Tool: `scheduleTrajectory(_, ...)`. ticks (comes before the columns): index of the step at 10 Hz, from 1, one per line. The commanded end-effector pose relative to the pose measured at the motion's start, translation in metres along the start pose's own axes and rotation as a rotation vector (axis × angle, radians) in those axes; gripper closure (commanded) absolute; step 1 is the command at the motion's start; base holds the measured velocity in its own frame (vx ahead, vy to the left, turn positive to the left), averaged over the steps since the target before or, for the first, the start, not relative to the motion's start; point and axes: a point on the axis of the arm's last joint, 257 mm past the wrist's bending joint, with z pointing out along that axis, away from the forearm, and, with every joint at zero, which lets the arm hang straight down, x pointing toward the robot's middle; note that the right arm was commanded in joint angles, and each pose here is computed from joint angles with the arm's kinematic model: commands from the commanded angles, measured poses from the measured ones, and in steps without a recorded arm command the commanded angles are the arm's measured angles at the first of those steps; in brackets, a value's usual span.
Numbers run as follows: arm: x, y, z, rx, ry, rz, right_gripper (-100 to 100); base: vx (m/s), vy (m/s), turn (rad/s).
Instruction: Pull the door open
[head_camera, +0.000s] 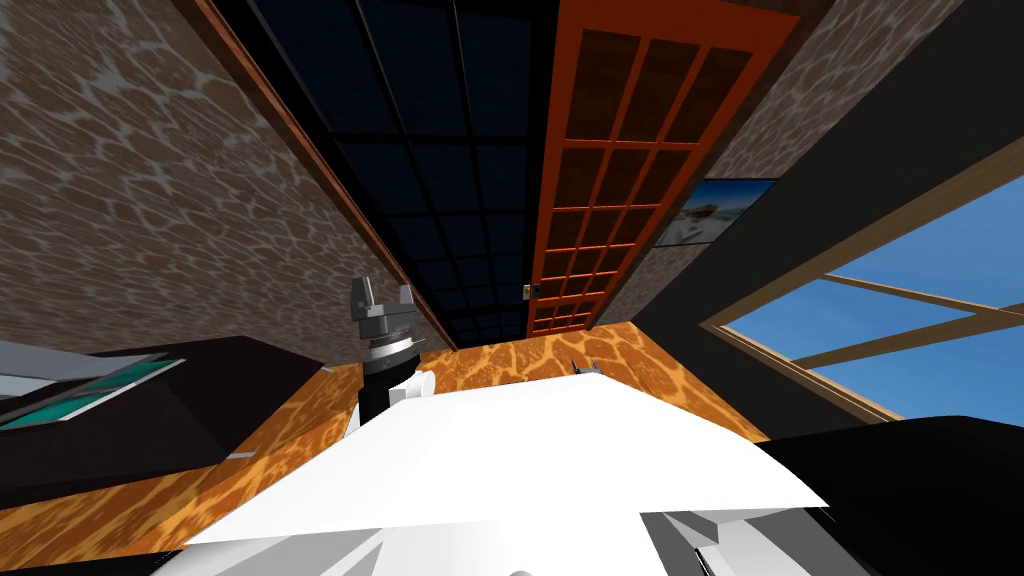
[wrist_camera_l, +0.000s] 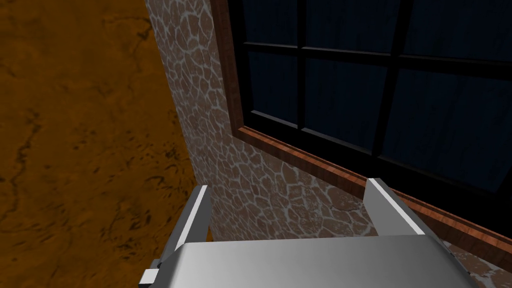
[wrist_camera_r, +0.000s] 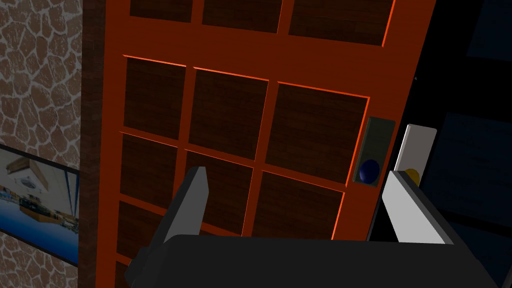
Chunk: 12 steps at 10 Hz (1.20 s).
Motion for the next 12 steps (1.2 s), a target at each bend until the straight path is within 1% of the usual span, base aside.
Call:
scheduleTrajectory(1,0.0,-0.003,0.0039,0.014,0.002,0.009,-100,-0.007,-0.024,0.051)
scheduleTrajectory(3,-0.003,-0.003,0.0104,0.027,-0.002,0.022,-100,0.017,-0.039,0.066)
scheduleTrajectory(4,-0.009,0.0,0.0179,0.031,-0.013,0.033,-100,0.046,-0.05,0.067)
scheduleTrajectory(6,-0.017,0.006,0.0274,0.033,-0.029,0.048,-100,0.06,-0.049,0.081)
scheduleTrajectory(7,-0.027,0.013,0.0363,0.029,-0.048,0.058,-100,0.103,-0.054,0.062)
scheduleTrajectory(8,-0.032,0.016,0.0406,0.027,-0.057,0.064,-100,0.112,-0.056,0.086)
scheduleTrajectory(10,-0.05,0.03,0.0551,0.015,-0.091,0.081,-100,0.136,-0.06,0.096)
scheduleTrajectory(11,-0.057,0.035,0.0605,0.01,-0.106,0.087,-100,0.139,-0.05,0.076)
scheduleTrajectory(12,-0.057,0.035,0.0605,0.01,-0.106,0.087,-100,0.08,-0.022,0.013)
